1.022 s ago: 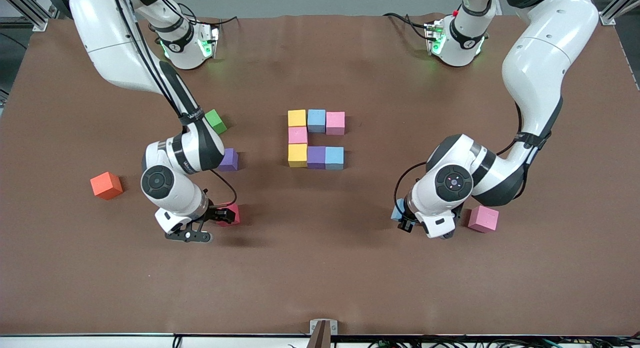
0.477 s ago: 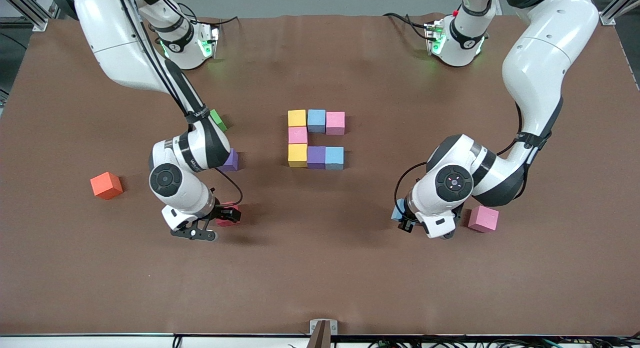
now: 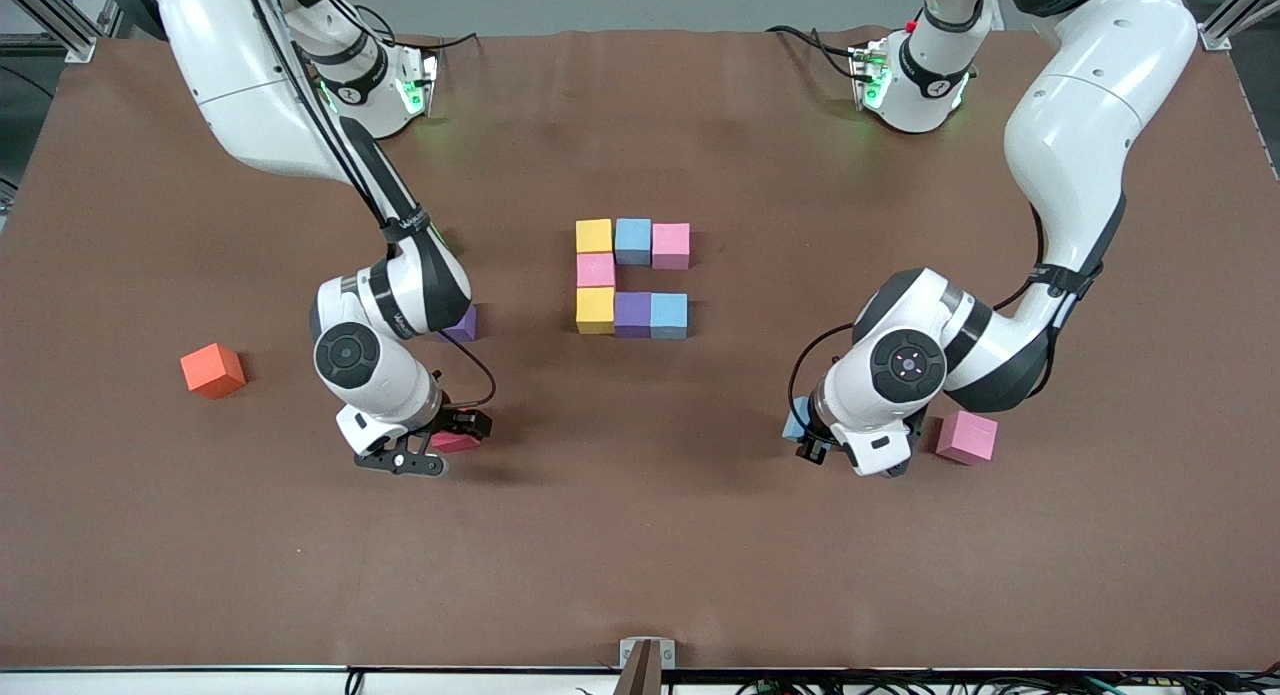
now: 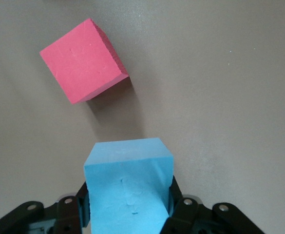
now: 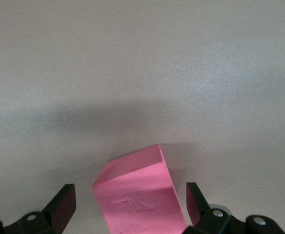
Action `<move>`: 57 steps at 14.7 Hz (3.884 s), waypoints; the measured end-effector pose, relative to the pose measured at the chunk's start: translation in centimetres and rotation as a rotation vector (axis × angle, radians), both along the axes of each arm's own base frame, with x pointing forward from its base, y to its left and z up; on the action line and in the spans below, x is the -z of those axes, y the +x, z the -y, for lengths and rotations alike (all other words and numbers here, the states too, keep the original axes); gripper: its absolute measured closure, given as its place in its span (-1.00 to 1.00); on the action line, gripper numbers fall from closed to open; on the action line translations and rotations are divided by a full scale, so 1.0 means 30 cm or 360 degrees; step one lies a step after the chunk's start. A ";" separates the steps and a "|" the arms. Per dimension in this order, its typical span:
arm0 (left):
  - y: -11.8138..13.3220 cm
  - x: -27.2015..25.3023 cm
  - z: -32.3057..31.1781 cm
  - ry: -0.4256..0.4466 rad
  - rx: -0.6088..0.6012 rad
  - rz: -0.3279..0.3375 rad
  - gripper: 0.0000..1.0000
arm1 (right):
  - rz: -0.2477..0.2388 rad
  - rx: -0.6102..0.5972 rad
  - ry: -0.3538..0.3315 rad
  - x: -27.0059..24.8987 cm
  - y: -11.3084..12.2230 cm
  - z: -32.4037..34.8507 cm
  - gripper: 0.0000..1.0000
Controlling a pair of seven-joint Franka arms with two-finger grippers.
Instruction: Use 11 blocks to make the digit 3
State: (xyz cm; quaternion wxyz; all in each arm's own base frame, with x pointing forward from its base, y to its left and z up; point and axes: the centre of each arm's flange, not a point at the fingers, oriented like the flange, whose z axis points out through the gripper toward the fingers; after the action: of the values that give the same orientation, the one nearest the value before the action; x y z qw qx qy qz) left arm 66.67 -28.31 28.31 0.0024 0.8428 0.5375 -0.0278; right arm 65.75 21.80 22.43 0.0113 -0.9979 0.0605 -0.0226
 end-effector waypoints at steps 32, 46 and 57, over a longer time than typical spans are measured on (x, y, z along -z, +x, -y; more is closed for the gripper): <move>-0.002 0.009 -0.004 0.0006 0.0000 -0.0006 -0.20 | 0.0005 0.0016 0.0048 0.087 -0.364 -0.595 -0.23; -0.001 0.009 -0.006 0.0006 -0.0002 -0.0006 -0.20 | 0.0000 0.0048 0.0051 0.087 -0.414 -0.662 -0.23; -0.001 0.010 -0.007 0.0007 -0.0003 -0.0006 -0.20 | -0.0019 0.0053 0.0038 0.088 -0.442 -0.689 -0.23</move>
State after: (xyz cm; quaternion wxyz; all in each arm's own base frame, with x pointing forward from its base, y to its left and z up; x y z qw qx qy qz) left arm 66.65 -28.10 28.03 -0.0005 0.8423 0.5382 -0.0283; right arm 52.49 42.48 19.80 0.0224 -0.9966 0.0773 -0.0162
